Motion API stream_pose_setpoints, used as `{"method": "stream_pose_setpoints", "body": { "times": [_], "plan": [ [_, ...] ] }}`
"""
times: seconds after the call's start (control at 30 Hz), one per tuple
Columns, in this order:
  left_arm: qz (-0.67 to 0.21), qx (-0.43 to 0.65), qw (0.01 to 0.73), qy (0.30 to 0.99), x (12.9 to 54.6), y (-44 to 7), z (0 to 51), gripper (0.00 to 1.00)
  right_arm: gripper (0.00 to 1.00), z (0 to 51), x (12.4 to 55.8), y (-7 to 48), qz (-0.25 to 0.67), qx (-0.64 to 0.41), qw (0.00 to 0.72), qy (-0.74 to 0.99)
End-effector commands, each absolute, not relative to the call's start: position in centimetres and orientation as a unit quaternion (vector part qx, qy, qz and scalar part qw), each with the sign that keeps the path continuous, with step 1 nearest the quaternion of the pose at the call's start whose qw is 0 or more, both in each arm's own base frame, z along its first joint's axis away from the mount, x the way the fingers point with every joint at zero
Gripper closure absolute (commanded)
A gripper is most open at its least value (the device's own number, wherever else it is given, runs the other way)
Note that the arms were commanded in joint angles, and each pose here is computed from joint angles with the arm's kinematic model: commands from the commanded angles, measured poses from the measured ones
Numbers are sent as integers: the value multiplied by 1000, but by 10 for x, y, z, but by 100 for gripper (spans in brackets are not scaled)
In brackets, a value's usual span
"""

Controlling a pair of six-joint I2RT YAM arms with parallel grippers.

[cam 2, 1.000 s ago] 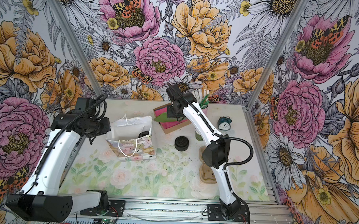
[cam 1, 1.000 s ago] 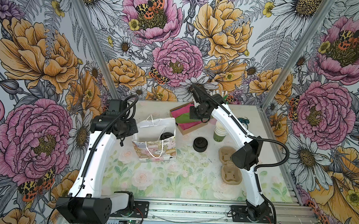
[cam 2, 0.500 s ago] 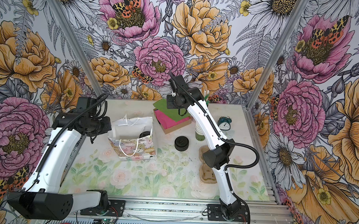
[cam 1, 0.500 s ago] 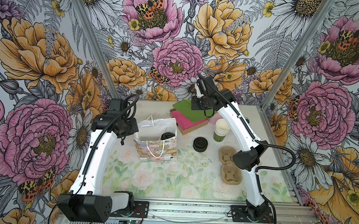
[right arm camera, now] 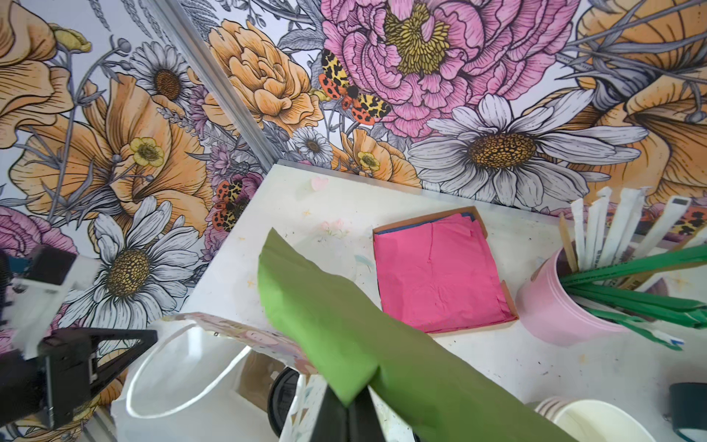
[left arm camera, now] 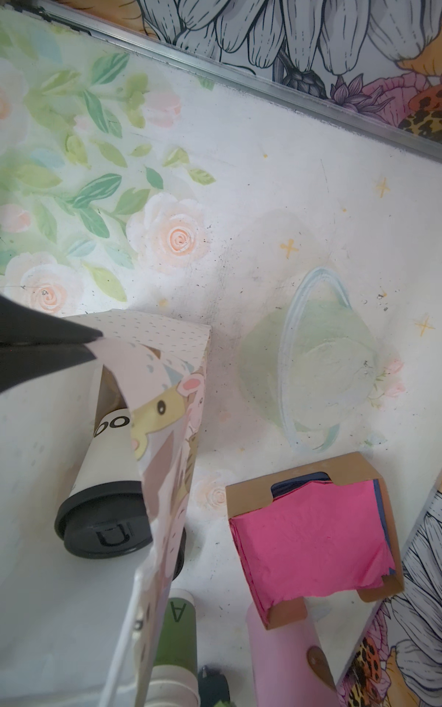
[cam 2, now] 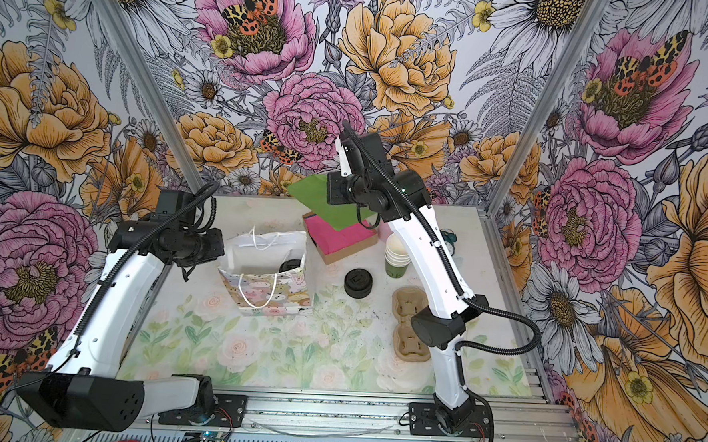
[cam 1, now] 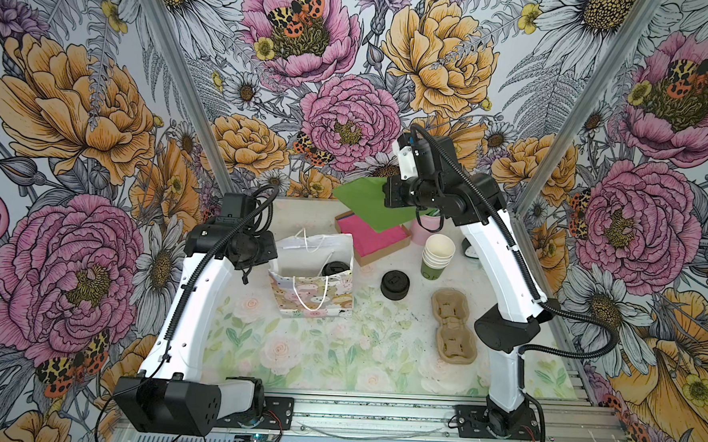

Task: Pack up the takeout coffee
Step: 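Lift the green tissue and carry it toward the bag with the right gripper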

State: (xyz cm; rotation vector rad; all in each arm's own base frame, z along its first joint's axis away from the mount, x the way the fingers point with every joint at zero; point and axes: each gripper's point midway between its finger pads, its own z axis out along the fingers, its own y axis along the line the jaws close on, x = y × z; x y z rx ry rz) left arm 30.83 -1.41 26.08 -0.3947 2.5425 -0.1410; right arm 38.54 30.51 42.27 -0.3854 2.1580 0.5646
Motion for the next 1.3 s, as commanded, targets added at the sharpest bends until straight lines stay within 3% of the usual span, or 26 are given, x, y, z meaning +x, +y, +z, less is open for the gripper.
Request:
{"method": "stream_pose_setpoints", "body": {
  "times": [0.0,0.63,1.27],
  "plan": [
    [-70,-140,279,947,314,-24,261,100,100,456,360,306,249,-174,451,839],
    [-91,-142,303,938,334,-42,263,100,100,525,293,312,302,-176,508,787],
    [-95,-136,305,938,337,-49,263,100,100,504,277,373,349,-198,465,789]
  ]
}}
